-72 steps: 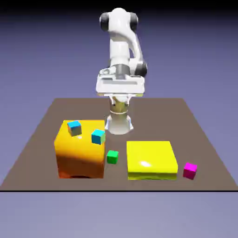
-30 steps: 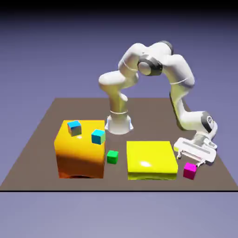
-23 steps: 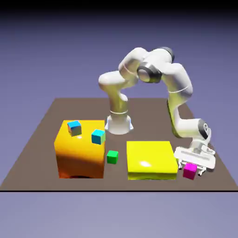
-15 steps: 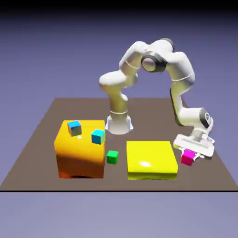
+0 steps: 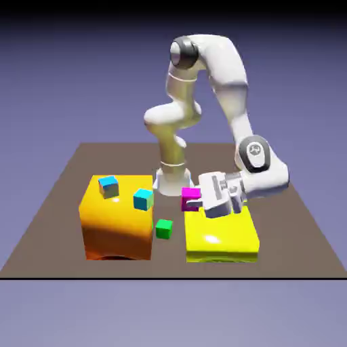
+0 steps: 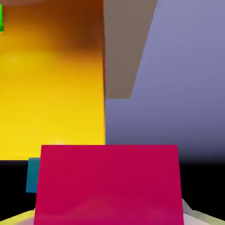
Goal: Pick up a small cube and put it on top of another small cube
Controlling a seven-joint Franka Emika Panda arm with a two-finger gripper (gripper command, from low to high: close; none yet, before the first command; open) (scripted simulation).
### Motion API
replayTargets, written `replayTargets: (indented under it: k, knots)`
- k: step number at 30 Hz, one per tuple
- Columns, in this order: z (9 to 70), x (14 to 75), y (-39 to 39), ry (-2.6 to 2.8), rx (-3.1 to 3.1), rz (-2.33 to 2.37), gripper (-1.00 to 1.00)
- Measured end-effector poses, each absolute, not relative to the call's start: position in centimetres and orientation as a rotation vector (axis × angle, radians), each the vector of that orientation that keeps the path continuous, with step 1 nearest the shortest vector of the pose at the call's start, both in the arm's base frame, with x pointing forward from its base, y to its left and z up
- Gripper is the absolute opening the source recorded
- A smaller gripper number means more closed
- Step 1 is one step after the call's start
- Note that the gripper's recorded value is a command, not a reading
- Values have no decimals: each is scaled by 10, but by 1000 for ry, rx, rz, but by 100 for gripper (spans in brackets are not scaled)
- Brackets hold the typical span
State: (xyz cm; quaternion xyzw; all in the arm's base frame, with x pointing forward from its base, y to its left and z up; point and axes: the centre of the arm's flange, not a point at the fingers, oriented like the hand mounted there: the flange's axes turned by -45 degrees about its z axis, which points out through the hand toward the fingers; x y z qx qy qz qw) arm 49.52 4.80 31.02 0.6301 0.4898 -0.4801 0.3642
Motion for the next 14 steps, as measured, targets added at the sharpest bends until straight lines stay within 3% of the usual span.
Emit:
replayTargets:
  k: [5, 10, 11, 14]
  knots:
    - [349, 476, -74, 1072, 1888, -1397, -100]
    - [328, 453, -115, 1032, 1895, -1391, -100]
    - [317, 444, -127, 1034, 1896, -1390, 100]
    - [328, 454, -112, 1038, 1888, -1386, 100]
